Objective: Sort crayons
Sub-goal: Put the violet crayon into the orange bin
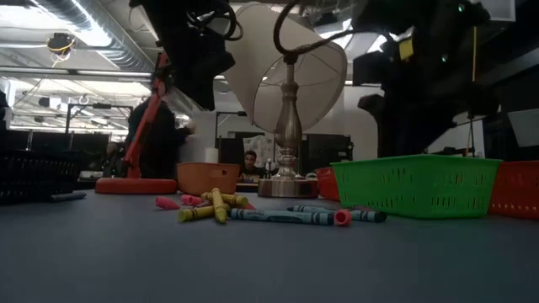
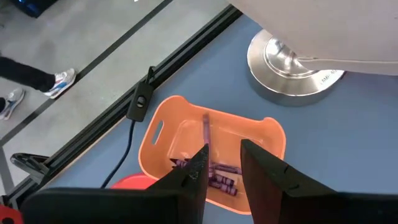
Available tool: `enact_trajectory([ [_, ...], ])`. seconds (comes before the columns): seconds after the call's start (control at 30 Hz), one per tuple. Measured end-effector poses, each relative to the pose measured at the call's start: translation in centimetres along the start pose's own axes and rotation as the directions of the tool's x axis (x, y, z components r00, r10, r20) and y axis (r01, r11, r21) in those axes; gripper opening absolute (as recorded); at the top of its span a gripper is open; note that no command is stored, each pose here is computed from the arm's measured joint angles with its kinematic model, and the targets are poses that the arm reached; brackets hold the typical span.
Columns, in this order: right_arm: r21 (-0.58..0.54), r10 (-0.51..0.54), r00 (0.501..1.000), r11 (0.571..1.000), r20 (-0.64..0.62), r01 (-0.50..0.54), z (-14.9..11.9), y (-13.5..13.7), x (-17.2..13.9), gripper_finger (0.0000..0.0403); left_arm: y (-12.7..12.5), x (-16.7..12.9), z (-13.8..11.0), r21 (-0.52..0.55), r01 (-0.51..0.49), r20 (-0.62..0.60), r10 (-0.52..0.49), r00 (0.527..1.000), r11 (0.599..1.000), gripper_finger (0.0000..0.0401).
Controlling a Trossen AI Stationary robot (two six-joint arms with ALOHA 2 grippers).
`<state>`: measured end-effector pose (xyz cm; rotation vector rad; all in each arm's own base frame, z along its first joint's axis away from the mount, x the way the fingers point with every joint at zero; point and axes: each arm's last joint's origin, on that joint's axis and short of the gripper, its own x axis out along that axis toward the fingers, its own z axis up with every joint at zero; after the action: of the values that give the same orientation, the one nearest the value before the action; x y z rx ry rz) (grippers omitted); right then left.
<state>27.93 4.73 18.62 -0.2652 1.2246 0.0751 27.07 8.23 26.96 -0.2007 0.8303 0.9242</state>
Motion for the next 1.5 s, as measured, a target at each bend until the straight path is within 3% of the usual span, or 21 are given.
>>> enact_trajectory([
  [0.4,0.005,-0.009,0.995,1.000,0.102,0.008,-1.0,-0.5,2.2,0.0145,0.0,0.0,0.0,0.000,0.000,0.000,0.000,1.000,1.000,0.0077],
  [1.03,0.034,0.080,0.997,0.996,-0.004,-0.080,-1.6,-1.8,5.5,0.0144,0.0,0.0,0.0,-0.001,0.000,0.000,0.000,1.000,1.000,0.0077],
  [1.5,0.028,0.077,0.997,0.997,-0.008,-0.077,-1.7,-1.8,5.6,0.0027,-0.8,-0.5,-0.3,0.028,0.023,0.006,-0.023,1.000,0.999,0.0077],
])
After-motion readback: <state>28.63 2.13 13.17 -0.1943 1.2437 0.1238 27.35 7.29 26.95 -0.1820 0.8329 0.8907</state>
